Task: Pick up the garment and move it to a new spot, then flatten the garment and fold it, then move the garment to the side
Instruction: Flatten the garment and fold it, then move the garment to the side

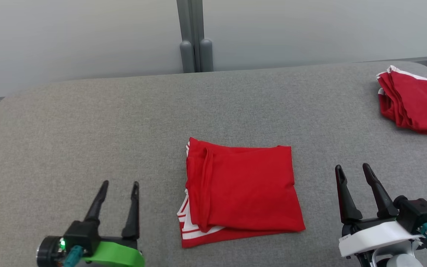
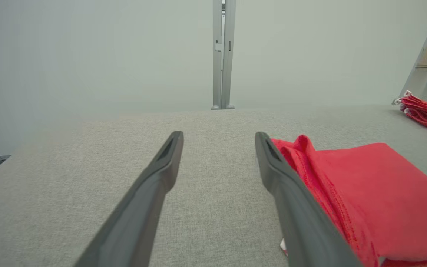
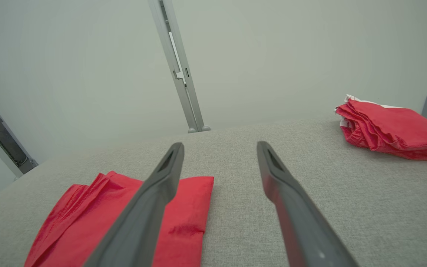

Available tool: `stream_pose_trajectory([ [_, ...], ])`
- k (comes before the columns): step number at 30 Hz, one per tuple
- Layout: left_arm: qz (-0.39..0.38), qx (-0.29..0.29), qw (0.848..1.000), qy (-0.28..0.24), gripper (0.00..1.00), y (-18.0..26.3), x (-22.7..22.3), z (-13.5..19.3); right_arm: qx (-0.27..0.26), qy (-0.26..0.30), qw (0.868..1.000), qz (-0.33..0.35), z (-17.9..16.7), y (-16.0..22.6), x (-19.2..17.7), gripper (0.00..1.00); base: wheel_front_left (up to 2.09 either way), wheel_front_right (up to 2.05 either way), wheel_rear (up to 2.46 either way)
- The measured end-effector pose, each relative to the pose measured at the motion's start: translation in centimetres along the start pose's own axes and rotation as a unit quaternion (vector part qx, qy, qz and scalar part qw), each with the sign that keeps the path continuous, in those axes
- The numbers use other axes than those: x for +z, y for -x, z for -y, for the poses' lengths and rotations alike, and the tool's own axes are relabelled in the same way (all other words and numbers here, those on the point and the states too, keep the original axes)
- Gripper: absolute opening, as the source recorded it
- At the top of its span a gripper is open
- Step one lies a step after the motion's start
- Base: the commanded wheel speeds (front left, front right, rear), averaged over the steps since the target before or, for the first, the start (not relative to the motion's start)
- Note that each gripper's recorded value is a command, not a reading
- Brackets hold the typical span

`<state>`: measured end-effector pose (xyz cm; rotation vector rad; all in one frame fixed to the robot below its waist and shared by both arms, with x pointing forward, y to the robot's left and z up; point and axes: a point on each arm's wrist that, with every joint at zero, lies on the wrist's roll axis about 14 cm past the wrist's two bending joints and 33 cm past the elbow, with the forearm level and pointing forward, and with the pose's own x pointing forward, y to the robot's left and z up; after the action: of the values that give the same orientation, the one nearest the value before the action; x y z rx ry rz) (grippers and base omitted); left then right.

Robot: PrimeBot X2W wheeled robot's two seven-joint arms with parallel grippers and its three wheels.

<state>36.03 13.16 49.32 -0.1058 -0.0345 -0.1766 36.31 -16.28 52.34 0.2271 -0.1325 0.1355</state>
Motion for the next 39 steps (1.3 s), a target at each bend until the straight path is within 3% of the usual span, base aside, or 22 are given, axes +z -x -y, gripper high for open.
stream_pose_trajectory([
  [8, 0.038, 0.082, 0.995, -0.028, 1.0, 1.4, 2.7, -5.2, 0.006, 0.003, 1.0, 0.009, -0.3, -0.1, 0.6, 1.0, 0.0, 0.0, 0.0],
  [15, 0.04, 0.117, 0.991, -0.041, 1.0, 2.5, 3.0, -7.5, 0.009, 0.003, 1.0, 0.008, -0.8, 0.2, 0.5, 1.0, 0.0, 0.0, 0.0],
  [39, 0.013, 0.092, 0.995, -0.026, 1.0, 3.1, 1.1, -6.5, 0.001, 0.005, 1.0, 0.001, -0.6, 0.9, 0.0, 1.0, 0.0, 0.0, 0.0],
])
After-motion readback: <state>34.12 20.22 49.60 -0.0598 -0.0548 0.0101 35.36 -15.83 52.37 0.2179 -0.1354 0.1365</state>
